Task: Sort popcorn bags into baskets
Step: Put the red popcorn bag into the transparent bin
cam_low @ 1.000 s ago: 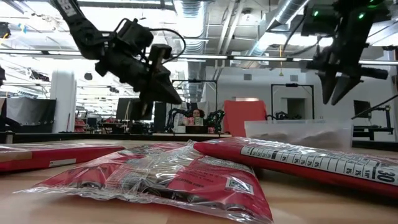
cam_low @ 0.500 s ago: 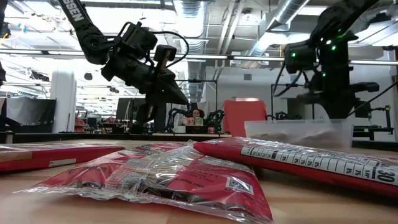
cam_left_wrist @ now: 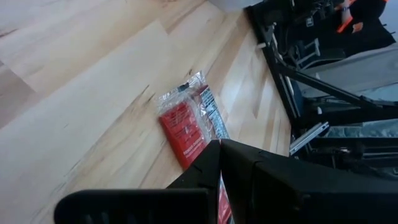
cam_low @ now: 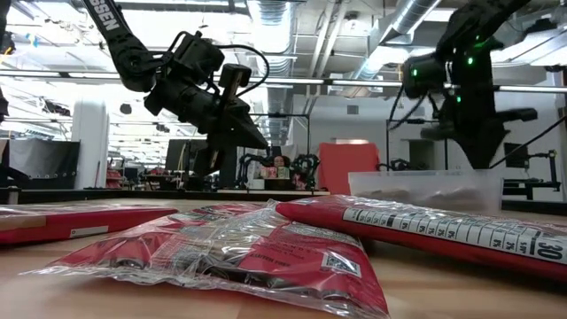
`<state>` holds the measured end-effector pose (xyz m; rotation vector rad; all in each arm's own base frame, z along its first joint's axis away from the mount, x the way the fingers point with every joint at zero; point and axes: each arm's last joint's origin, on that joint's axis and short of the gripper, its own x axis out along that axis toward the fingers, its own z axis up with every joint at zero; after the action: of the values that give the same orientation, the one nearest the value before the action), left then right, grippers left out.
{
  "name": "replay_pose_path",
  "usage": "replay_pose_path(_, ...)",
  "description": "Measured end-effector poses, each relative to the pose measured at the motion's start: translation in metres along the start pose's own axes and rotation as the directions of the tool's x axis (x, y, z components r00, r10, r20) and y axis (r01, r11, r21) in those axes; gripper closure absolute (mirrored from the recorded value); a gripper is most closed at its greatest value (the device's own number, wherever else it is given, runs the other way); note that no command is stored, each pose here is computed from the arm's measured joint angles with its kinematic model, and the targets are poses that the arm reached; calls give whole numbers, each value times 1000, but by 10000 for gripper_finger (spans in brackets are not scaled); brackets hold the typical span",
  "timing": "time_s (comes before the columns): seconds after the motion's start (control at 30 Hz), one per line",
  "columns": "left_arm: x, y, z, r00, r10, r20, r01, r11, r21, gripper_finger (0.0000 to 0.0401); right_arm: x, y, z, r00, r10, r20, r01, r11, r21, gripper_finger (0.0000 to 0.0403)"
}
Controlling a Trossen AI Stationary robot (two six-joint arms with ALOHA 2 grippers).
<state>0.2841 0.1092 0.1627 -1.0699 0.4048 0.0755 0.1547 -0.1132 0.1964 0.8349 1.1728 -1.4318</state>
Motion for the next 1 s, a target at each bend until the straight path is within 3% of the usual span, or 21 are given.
replay_pose_path(0.23,0,0,0,1000,2,2,-2,1000,2,401,-13,0,13,990,81,114,-89,994,67,329)
replay_pose_path(0.7,0,0,0,1000,5,5,-5,1000,5,401,56,14,9,979,-176,-106,172,984,-39,329)
replay_pose_path(0.83,0,0,0,1000,5,5,-5,1000,5,401,57,12,8,974,-191,-124,187,981,-47,329)
replay_pose_path(1.0,0,0,0,1000,6,6,-6,1000,5,401,38,9,10,989,-127,-73,126,992,-18,329)
